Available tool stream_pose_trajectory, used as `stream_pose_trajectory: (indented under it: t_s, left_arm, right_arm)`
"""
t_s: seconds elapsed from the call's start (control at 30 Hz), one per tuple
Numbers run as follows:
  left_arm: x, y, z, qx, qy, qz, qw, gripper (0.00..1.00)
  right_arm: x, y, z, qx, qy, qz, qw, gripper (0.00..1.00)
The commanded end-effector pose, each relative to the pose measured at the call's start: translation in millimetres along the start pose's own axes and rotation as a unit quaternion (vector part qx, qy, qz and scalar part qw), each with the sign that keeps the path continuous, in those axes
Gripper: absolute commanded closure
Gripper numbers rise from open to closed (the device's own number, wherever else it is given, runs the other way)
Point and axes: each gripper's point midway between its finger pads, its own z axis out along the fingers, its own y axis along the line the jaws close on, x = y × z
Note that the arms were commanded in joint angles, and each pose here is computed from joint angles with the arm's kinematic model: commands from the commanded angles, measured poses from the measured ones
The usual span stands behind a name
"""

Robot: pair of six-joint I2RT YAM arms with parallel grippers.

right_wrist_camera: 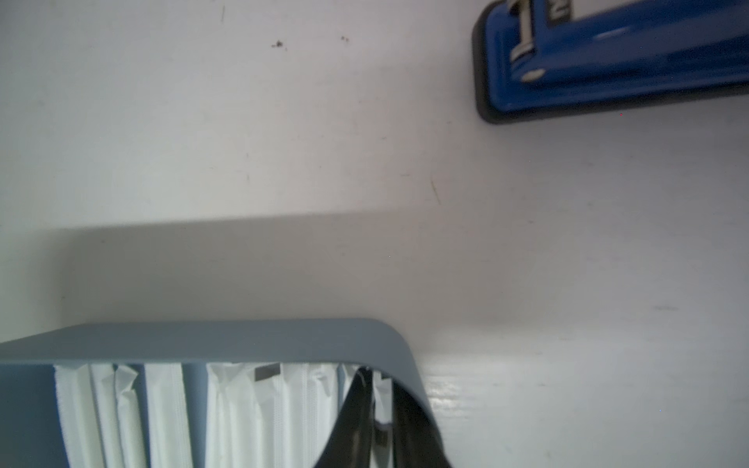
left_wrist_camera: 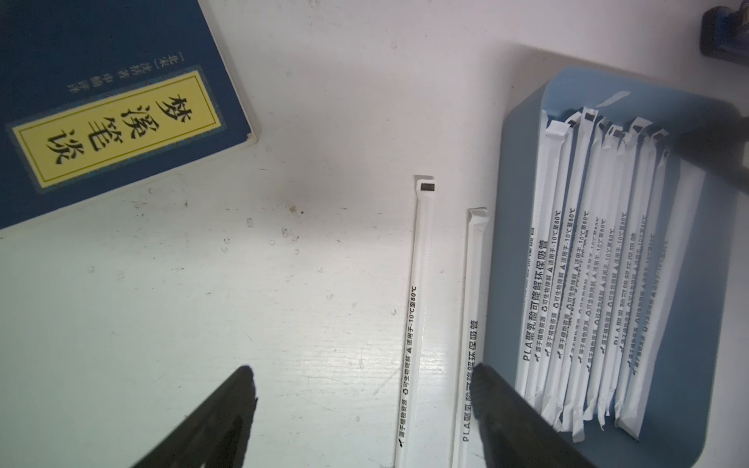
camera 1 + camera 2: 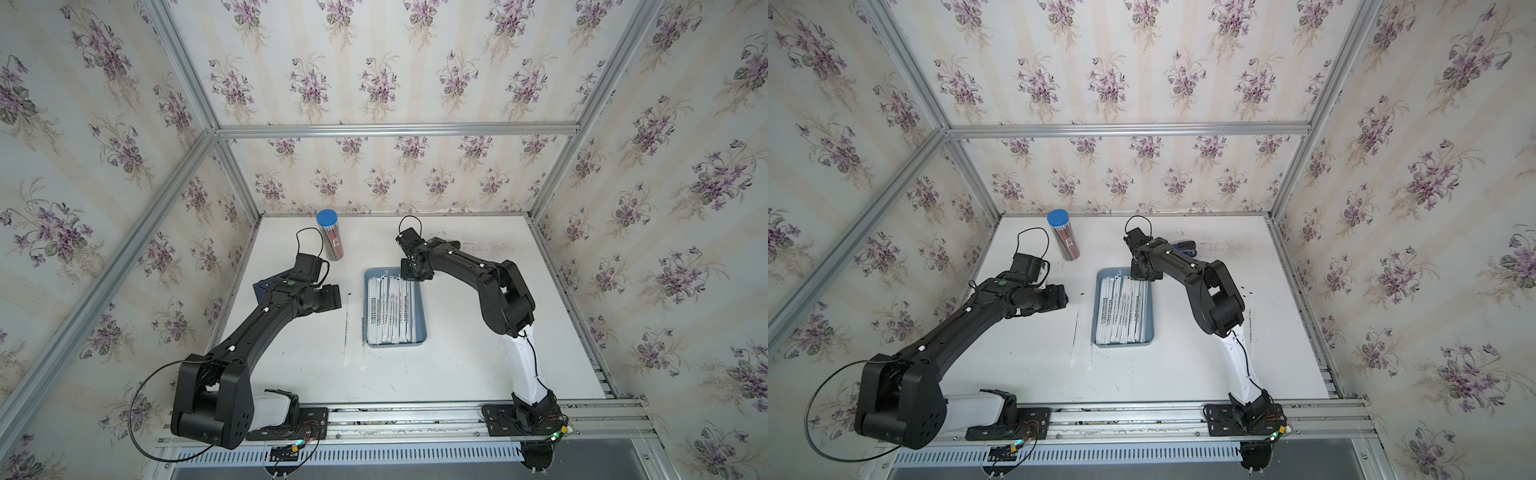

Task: Put the straws into the storage box
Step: Adjust the straw in the storage box, then pick up the straw from the center of the board.

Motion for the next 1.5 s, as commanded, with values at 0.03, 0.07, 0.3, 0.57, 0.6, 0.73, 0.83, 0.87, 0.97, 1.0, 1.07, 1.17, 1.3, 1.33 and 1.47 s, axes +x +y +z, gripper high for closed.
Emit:
stream_pose_trajectory:
  t_s: [0.03, 0.07, 0.3, 0.57, 0.6, 0.73, 0.83, 0.87, 0.97, 1.0, 1.07, 1.17, 1.3, 1.33, 1.47]
  left_arm:
    - [-2, 0, -6, -0.001, -0.006, 0.002, 1.000, 0.16]
    - [-2, 1, -6, -0.003, -0.007, 0.001, 1.000, 0.16]
    - [24, 18, -3, -0.050, 0.040, -0.008, 0.998, 0.26]
    - [56, 8, 21, -0.054, 0.100, 0.005, 0.993, 0.42]
    - [54, 3, 21, -0.051, 0.100, 0.013, 0.994, 0.43]
    - [60, -8, 37, -0.059, 0.128, 0.034, 0.989, 0.48]
    - [63, -13, 44, -0.064, 0.134, 0.045, 0.988, 0.53]
    - [63, -14, 46, -0.065, 0.136, 0.047, 0.987, 0.54]
    - [66, -20, 51, -0.066, 0.143, 0.060, 0.986, 0.57]
    - [68, -22, 53, -0.068, 0.147, 0.065, 0.985, 0.58]
    - [68, -25, 56, -0.069, 0.149, 0.071, 0.984, 0.58]
    - [71, -26, 63, -0.069, 0.157, 0.074, 0.982, 0.59]
    - [76, -26, 71, -0.068, 0.168, 0.076, 0.981, 0.62]
    - [77, -26, 73, -0.067, 0.170, 0.077, 0.980, 0.62]
    - [80, -28, 79, -0.061, 0.179, 0.081, 0.979, 0.69]
  right_arm:
    - [-12, -1, -18, 0.011, -0.027, -0.008, 1.000, 0.76]
    - [-14, -2, -25, 0.015, -0.033, -0.011, 0.999, 0.74]
    - [-10, -5, -68, 0.011, -0.053, -0.021, 0.998, 0.73]
    - [27, -1, -82, -0.032, -0.045, 0.008, 0.998, 0.73]
    - [30, -2, -81, -0.032, -0.042, 0.009, 0.999, 0.73]
    - [37, -7, -79, -0.029, -0.041, 0.010, 0.999, 0.73]
    - [37, -10, -80, -0.023, -0.045, 0.007, 0.999, 0.73]
    - [36, -11, -80, -0.023, -0.046, 0.007, 0.999, 0.73]
    - [37, -12, -79, -0.019, -0.045, 0.002, 0.999, 0.73]
    - [36, -12, -78, -0.018, -0.046, 0.002, 0.999, 0.73]
    - [36, -12, -78, -0.018, -0.047, 0.001, 0.999, 0.73]
    - [35, -11, -78, -0.019, -0.049, 0.002, 0.999, 0.73]
    - [36, -13, -76, -0.015, -0.048, 0.000, 0.999, 0.73]
    - [36, -13, -76, -0.015, -0.049, 0.001, 0.999, 0.73]
    - [37, -14, -75, -0.012, -0.048, 0.001, 0.999, 0.74]
